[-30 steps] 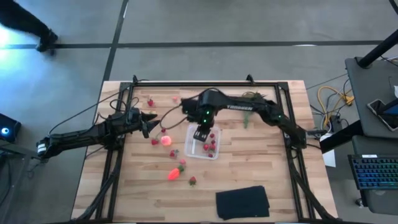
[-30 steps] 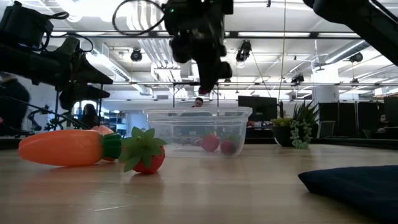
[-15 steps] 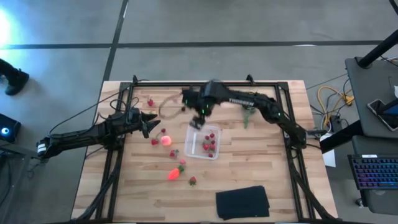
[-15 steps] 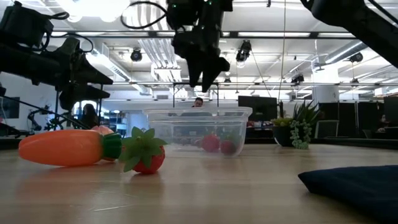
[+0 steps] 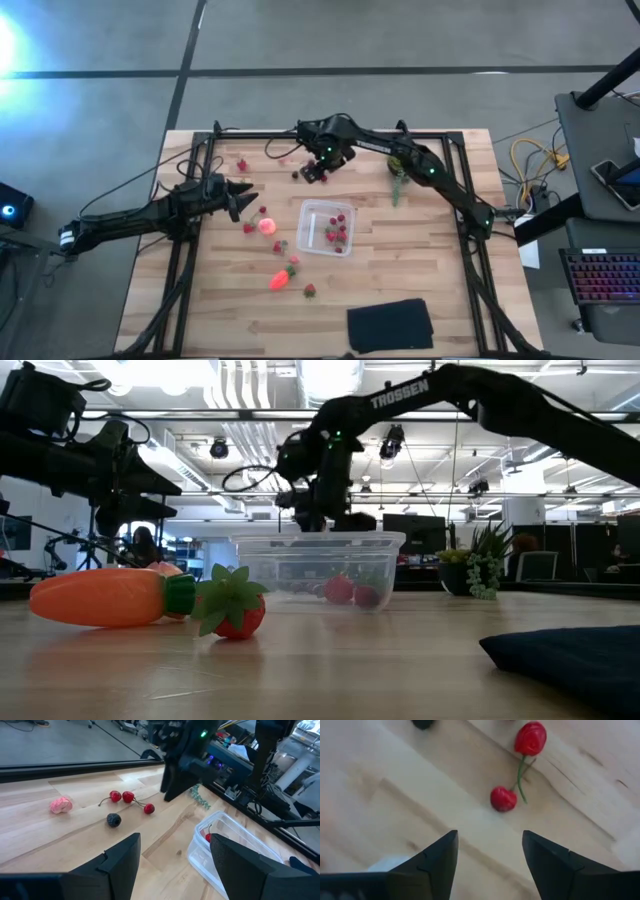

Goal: Pick and placing Produce into tupperware
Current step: Put the red cherry into the transparent bin

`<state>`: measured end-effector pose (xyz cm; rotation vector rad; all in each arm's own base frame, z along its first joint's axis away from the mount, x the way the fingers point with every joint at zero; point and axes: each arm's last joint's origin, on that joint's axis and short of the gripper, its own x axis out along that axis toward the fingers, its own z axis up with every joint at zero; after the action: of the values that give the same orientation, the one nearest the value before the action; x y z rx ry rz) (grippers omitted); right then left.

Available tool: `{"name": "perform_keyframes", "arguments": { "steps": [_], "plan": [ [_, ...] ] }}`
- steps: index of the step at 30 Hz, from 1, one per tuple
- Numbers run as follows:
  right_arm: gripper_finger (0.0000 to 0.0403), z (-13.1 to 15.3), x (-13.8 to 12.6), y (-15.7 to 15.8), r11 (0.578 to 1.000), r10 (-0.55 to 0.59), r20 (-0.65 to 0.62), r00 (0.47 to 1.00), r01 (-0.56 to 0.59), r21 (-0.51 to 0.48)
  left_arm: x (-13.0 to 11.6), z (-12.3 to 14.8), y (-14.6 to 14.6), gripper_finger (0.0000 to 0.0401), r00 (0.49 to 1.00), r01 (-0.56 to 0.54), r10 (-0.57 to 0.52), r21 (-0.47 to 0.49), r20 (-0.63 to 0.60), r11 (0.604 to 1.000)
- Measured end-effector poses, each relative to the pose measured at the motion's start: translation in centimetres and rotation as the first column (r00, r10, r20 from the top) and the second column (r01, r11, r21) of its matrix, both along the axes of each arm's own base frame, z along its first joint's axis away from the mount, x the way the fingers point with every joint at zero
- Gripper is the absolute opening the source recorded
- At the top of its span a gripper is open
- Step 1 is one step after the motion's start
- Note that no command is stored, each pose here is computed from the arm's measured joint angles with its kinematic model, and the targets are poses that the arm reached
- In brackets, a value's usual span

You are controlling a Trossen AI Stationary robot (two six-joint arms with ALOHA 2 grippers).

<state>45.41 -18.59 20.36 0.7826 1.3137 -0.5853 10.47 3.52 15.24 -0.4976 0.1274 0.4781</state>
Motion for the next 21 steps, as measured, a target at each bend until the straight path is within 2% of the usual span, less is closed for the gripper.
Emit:
{"name": "perform_keyframes", "arguments": {
  "steps": [5, 17, 21],
  "plan": [
    [0.0203, -0.4, 0.4, -0.3, 0.998, -0.022, 0.007, 1.000, 0.023, -0.056, 0.0, 0.0, 0.0, 0.0226, 1.000, 0.000, 0.000, 0.000, -0.001, 1.000],
    [0.0191, -3.6, 0.9, -0.6, 0.997, -0.076, -0.049, 0.996, 0.074, -0.034, 0.0, 0.0, 0.0, 0.0226, 1.000, 0.000, 0.000, 0.000, 0.000, 1.000],
    [0.0191, -3.7, 1.0, -0.7, 0.996, -0.079, -0.047, 0.996, 0.077, -0.050, 0.0, 0.0, 0.0, 0.0226, 1.000, -0.001, 0.001, 0.000, 0.001, 1.000]
  ]
}}
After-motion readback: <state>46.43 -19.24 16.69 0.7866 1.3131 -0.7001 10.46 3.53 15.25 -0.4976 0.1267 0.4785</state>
